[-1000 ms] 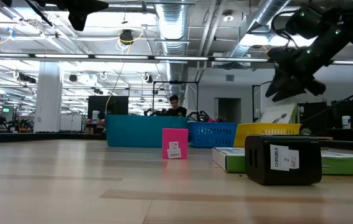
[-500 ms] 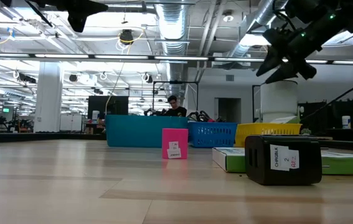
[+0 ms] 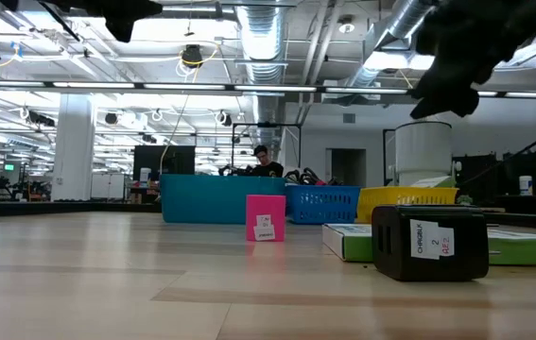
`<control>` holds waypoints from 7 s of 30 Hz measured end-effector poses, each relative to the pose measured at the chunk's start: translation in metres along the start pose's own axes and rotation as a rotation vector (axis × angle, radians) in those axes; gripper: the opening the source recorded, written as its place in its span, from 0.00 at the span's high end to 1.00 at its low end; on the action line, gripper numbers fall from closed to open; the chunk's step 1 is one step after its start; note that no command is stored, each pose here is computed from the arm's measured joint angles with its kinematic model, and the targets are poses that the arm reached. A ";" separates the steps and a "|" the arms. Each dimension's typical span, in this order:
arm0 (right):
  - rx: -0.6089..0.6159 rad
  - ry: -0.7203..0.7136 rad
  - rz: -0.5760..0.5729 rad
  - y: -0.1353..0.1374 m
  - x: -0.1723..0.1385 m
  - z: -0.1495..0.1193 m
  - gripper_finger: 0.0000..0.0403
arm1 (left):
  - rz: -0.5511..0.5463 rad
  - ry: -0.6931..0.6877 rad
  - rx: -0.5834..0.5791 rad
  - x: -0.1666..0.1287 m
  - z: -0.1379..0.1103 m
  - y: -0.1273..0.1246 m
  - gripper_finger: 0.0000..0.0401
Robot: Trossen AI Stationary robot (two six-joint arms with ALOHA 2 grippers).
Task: Pick and place items into bin
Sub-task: Put the card reader box into the yellow basket
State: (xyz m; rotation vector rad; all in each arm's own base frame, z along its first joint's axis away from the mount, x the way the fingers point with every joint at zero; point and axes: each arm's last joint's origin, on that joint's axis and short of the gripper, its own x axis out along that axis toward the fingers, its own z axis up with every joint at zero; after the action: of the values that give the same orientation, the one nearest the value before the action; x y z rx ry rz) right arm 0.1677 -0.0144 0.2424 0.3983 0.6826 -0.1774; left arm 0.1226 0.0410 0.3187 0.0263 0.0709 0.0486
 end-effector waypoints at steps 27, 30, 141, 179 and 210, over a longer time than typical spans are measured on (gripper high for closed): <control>-0.177 -0.082 -0.227 0.100 0.025 -0.082 0.50 | -0.323 0.361 -0.017 0.090 -0.054 -0.036 0.68; -0.171 -0.105 -0.261 0.106 0.032 -0.092 0.50 | -0.307 0.378 0.021 0.100 -0.060 -0.043 0.68; -0.294 0.338 -0.159 0.114 0.047 -0.137 0.54 | -0.578 0.672 1.120 0.289 -0.143 -0.191 0.68; -0.281 0.354 -0.138 0.116 0.048 -0.137 0.54 | -0.586 0.640 1.162 0.298 -0.177 -0.199 0.68; -0.185 0.297 -0.123 0.115 0.057 -0.124 0.55 | -0.583 0.740 1.060 0.291 -0.187 -0.199 0.99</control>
State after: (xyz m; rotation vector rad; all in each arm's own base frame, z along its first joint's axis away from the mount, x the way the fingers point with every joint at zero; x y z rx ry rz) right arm 0.1731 0.1400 0.1525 0.2059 1.0086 -0.1711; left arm 0.4083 -0.1384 0.1063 1.0468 0.8353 -0.5728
